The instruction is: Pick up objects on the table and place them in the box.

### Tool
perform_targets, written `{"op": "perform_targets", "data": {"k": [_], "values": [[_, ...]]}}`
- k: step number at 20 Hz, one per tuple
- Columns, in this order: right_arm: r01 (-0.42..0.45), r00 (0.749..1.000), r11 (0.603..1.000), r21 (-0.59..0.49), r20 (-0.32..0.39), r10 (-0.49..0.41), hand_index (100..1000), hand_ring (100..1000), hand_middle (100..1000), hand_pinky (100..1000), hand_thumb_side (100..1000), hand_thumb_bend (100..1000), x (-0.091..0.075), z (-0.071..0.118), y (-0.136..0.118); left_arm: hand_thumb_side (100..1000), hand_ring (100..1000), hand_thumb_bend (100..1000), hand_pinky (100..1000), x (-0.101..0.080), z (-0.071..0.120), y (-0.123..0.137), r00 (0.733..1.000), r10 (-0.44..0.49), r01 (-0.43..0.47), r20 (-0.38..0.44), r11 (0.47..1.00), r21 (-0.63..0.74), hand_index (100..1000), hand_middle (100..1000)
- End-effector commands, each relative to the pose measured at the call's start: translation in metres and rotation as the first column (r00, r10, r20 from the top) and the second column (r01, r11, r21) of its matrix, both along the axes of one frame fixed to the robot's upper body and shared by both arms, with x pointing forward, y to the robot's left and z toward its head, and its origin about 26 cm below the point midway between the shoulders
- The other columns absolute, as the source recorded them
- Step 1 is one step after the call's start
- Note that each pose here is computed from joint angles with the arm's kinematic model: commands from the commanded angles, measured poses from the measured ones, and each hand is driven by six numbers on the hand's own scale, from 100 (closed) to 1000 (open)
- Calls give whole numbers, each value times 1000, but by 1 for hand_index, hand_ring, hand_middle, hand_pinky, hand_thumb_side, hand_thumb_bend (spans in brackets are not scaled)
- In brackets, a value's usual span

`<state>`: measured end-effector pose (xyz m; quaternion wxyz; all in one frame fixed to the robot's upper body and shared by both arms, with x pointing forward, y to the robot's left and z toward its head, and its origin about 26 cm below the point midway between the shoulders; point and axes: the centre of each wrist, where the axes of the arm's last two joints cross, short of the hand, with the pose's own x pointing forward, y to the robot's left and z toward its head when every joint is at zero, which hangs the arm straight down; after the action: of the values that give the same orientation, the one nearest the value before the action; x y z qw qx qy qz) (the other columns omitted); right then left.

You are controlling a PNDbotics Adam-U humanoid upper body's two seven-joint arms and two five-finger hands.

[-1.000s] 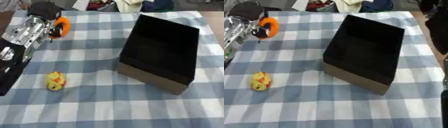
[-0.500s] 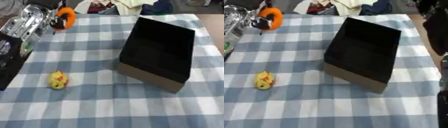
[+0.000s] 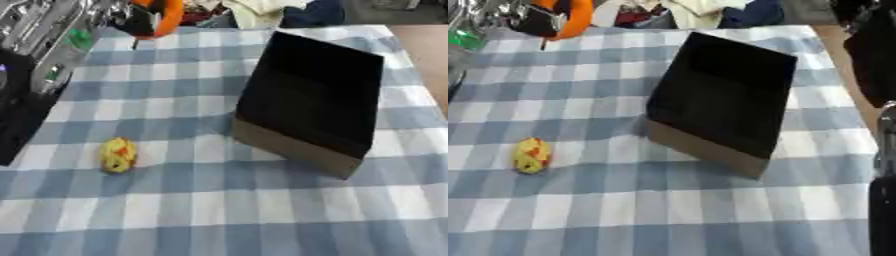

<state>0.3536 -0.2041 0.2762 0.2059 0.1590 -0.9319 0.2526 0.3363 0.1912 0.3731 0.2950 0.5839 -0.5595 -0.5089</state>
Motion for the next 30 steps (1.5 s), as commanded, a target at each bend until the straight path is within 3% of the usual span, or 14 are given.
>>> {"op": "perform_targets", "data": {"k": [1,7,17,24,30], "values": [[-13,1000,1000,2,28,13,875,872,735,1000,751,100,-6,7,2,190,462,100,228,-21,14,-17,995,-100,99,28,995,10,634,430],[-22,999,1000,7,29,22,875,873,735,1000,753,100,-8,8,5,225,461,100,227,-34,17,-39,979,-204,204,17,979,21,635,429],[-49,998,999,9,29,49,878,875,735,1000,755,100,-14,9,11,329,461,100,232,-42,8,-74,909,-408,405,-78,913,-52,641,432],[-71,997,997,-1,32,71,880,876,735,1000,757,100,-16,11,15,364,462,100,235,-31,-1,-84,885,-460,453,-73,886,-94,642,434],[-87,995,996,-10,42,88,882,877,735,1000,757,100,-17,14,17,372,461,100,234,0,-17,-86,901,-432,428,-35,899,-86,641,435]]}}
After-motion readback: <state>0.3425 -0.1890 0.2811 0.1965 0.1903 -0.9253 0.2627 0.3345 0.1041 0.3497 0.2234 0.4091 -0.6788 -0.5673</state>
